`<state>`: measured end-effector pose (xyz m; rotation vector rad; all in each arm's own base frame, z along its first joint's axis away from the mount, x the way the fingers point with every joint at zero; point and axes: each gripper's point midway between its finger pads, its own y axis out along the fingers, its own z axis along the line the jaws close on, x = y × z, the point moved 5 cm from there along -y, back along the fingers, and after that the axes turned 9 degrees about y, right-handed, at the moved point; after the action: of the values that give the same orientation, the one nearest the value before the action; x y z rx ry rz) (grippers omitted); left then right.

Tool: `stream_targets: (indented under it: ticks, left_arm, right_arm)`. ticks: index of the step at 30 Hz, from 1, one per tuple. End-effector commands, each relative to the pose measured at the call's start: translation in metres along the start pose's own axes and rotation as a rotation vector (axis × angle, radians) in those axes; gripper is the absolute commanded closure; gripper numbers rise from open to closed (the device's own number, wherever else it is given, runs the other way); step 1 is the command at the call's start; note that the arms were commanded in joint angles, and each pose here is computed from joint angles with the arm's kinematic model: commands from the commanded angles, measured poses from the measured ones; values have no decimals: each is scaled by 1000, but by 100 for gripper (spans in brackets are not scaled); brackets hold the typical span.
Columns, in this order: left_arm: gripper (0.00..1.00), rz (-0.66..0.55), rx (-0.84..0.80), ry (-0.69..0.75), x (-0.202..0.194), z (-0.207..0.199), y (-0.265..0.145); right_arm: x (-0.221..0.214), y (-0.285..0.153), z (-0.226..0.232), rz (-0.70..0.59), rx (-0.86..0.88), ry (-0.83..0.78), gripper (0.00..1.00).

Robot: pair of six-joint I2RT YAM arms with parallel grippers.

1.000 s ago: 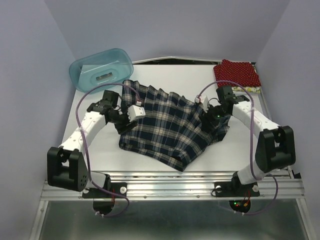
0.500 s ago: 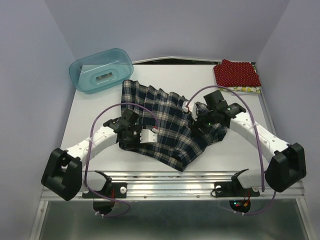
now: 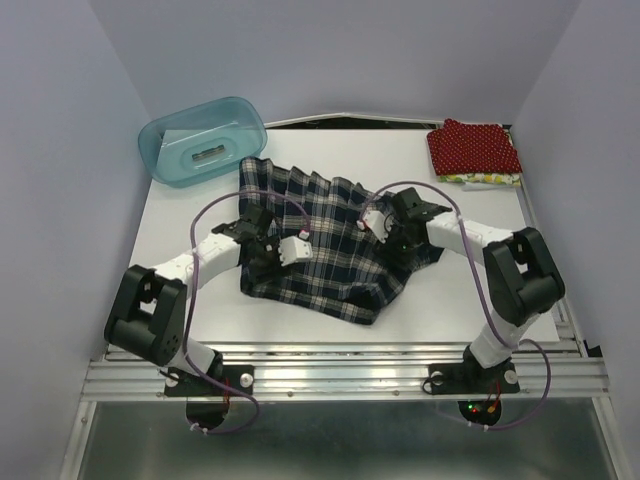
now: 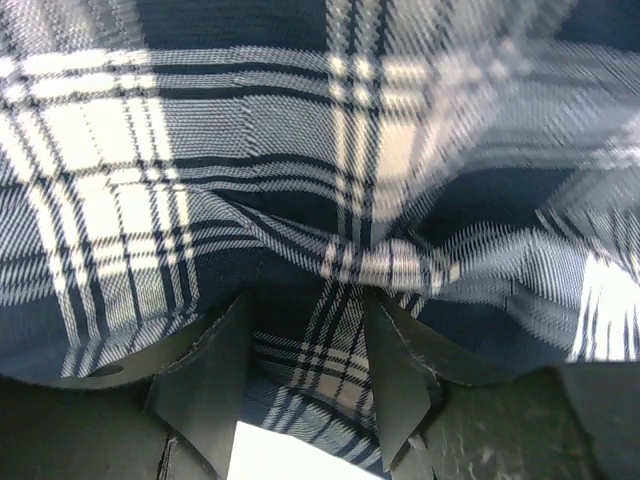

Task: Fold and stack the skirts
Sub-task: Flatten the skirt out

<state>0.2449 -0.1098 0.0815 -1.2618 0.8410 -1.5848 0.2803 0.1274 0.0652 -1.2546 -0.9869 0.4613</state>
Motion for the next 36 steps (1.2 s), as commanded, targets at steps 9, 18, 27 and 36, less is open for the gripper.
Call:
stream_targets:
  ticks: [9, 18, 27, 36]
  left_arm:
    - [28, -192, 152, -212, 38, 76, -62]
    - [27, -103, 116, -84, 20, 58, -62]
    - [26, -64, 119, -53, 9, 44, -43]
    - [25, -81, 155, -27, 4, 41, -31]
  right_arm:
    - [95, -87, -59, -298, -160, -55, 43]
    - [83, -121, 23, -367, 72, -60, 27]
    - [62, -75, 43, -304, 62, -73, 23]
    - [60, -54, 40, -330, -11, -20, 24]
